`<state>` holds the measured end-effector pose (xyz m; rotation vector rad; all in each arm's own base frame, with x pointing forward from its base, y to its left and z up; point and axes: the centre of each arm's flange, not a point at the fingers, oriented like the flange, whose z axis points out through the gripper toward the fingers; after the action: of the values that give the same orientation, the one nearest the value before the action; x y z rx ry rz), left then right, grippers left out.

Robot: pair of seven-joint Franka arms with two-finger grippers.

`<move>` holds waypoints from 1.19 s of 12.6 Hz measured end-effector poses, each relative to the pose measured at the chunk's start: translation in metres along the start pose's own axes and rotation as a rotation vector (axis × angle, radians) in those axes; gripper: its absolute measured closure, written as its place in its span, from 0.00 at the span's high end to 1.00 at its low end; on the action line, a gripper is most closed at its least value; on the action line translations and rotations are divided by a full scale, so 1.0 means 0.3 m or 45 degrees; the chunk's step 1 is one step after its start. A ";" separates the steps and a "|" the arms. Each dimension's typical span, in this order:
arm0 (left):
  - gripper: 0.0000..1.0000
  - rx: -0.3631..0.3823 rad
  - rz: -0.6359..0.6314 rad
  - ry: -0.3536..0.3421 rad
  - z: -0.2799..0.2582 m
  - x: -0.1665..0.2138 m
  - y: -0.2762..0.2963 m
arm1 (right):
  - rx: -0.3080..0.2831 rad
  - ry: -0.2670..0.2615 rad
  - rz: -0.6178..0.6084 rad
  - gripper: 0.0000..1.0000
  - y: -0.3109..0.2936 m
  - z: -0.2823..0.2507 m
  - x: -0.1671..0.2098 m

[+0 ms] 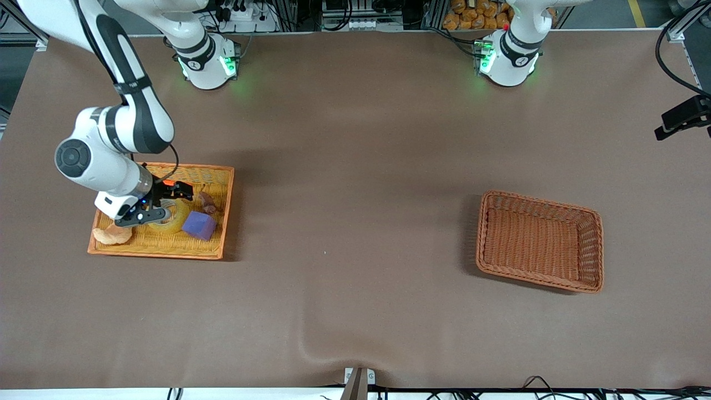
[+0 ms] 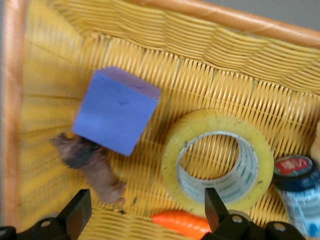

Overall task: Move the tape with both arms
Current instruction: 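Lower the right gripper onto the yellow tape roll in the tray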

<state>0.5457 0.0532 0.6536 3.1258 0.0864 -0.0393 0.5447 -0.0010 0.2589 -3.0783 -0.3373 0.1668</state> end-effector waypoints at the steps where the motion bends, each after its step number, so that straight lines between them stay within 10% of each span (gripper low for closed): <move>1: 1.00 0.000 -0.001 -0.007 0.005 0.000 -0.002 | 0.004 -0.013 -0.017 1.00 0.024 0.034 -0.003; 7: 1.00 -0.096 0.100 -0.012 0.120 0.091 0.168 | 0.023 -0.069 -0.200 0.92 0.034 0.219 -0.002; 15: 1.00 -0.077 0.359 -0.023 0.274 0.146 0.590 | 0.059 -0.149 -0.280 0.22 0.049 0.112 0.048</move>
<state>0.5971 -0.1223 0.5726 3.0427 -0.3452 -0.0603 0.5581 -0.0113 0.2233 -2.9642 -0.6624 0.3415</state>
